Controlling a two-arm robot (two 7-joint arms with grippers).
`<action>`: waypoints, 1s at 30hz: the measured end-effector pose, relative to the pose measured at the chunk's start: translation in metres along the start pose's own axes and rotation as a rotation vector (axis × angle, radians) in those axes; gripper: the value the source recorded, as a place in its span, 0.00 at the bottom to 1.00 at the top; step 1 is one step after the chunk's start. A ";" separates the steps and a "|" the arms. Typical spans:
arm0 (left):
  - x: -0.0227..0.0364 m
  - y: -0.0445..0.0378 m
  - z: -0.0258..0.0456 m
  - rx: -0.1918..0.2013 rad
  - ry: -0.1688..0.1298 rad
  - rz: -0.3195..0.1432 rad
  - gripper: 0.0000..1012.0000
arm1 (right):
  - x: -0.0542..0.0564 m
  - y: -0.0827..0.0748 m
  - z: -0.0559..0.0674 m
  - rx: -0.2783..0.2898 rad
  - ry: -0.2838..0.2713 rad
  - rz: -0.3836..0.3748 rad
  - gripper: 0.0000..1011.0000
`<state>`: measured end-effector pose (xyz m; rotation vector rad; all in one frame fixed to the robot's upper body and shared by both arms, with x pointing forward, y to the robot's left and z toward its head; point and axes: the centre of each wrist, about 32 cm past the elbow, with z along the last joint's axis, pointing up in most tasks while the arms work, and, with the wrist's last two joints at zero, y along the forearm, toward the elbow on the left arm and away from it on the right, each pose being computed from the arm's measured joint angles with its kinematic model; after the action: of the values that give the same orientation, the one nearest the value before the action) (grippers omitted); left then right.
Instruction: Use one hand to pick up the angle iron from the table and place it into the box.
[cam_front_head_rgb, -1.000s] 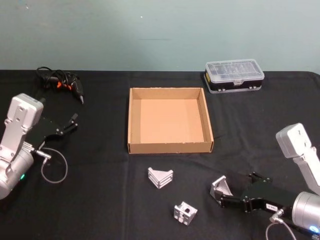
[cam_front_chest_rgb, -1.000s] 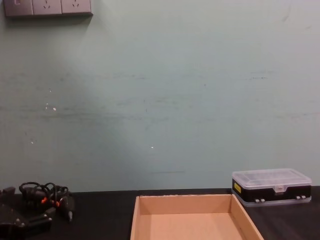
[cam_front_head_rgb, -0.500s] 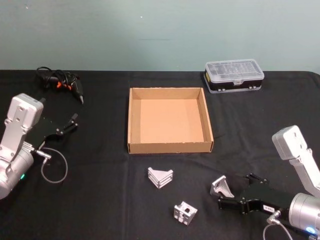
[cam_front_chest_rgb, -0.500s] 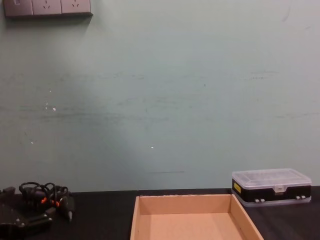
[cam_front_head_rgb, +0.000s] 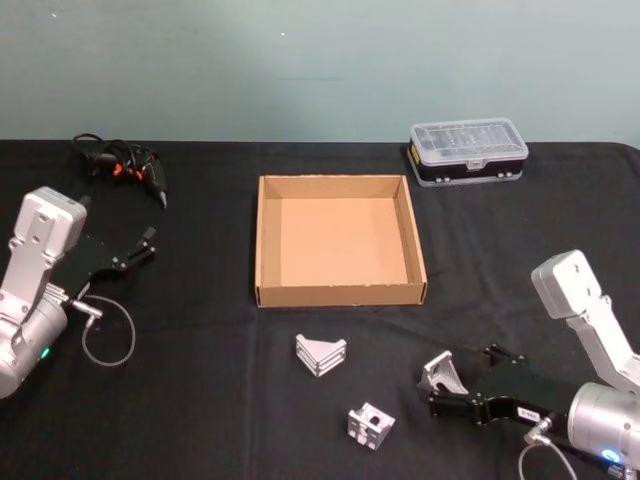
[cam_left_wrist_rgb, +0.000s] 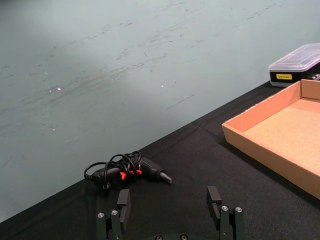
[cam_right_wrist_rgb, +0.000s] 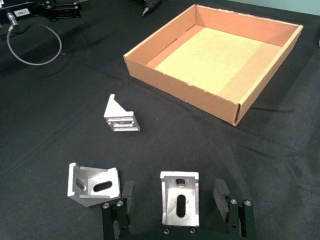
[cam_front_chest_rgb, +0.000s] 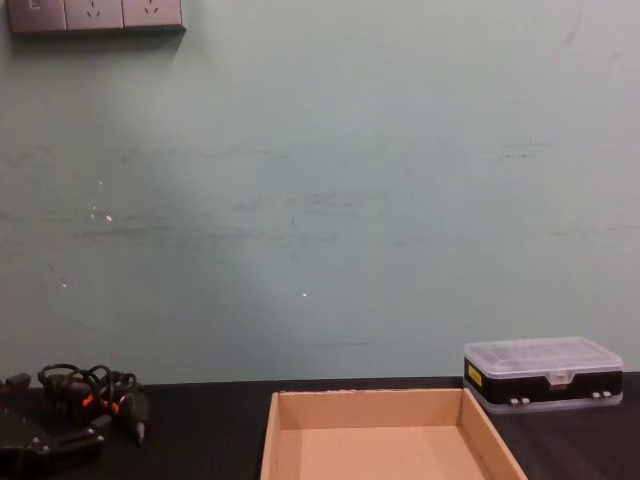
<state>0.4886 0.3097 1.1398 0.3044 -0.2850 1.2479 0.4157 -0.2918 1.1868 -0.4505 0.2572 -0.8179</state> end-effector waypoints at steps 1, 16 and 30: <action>0.0000 0.0000 0.0000 0.000 0.000 0.000 0.99 | 0.000 0.001 0.000 0.000 -0.002 0.000 0.99; 0.0000 0.0000 0.0000 0.000 0.000 0.000 0.99 | 0.000 0.014 0.002 -0.018 -0.036 -0.002 0.99; 0.0000 0.0000 0.0000 0.000 0.000 0.000 0.99 | -0.001 0.016 0.001 -0.022 -0.064 -0.003 0.73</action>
<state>0.4886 0.3097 1.1398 0.3045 -0.2851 1.2480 0.4254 -0.2813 1.1804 -0.4970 0.2068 -0.8034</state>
